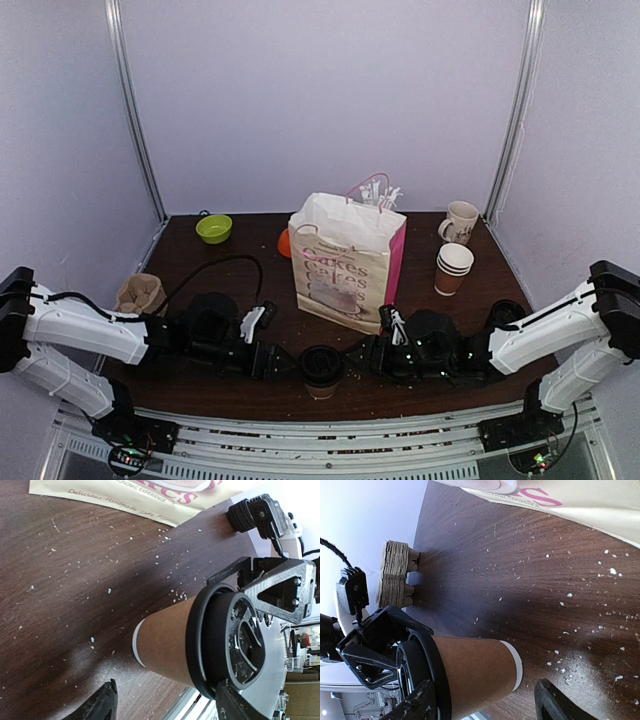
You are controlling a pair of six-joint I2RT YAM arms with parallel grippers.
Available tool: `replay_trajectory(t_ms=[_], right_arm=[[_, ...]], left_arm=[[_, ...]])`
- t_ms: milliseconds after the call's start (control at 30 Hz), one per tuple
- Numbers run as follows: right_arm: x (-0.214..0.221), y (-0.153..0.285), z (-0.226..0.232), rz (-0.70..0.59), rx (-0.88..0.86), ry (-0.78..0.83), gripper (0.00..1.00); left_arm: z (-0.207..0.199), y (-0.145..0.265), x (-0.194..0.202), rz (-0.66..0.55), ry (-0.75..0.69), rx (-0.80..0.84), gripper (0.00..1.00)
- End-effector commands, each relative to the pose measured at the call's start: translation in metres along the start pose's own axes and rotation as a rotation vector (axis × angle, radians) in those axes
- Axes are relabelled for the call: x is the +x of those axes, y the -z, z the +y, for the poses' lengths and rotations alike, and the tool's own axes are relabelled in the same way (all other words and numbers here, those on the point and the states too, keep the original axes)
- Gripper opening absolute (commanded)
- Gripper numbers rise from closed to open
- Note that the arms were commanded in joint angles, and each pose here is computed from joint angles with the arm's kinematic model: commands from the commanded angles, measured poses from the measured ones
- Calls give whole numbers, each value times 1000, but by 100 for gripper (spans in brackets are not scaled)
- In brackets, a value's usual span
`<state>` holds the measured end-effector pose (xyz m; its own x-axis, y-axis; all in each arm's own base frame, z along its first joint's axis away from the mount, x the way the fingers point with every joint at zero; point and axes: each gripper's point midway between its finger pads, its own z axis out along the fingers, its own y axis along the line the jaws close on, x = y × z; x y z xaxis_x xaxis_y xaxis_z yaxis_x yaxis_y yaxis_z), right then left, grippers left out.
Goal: Pack the takeout coffee
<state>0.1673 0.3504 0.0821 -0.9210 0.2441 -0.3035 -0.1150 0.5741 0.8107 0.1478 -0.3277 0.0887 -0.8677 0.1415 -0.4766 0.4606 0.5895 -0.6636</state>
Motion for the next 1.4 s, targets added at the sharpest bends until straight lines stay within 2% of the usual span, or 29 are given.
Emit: replay_trajectory(t_ms=[0, 400, 933, 1367], right_arm=[[0, -5, 2, 13, 0, -11, 69], [12, -9, -20, 63, 81, -13, 59], [25, -11, -39, 118, 134, -16, 55], [0, 14, 0, 41, 75, 42, 70]], left_arm=[[13, -6, 14, 32, 14, -17, 68], [38, -14, 40, 106, 50, -67, 58], [64, -27, 74, 211, 91, -107, 52], [16, 0, 19, 94, -36, -75, 79]])
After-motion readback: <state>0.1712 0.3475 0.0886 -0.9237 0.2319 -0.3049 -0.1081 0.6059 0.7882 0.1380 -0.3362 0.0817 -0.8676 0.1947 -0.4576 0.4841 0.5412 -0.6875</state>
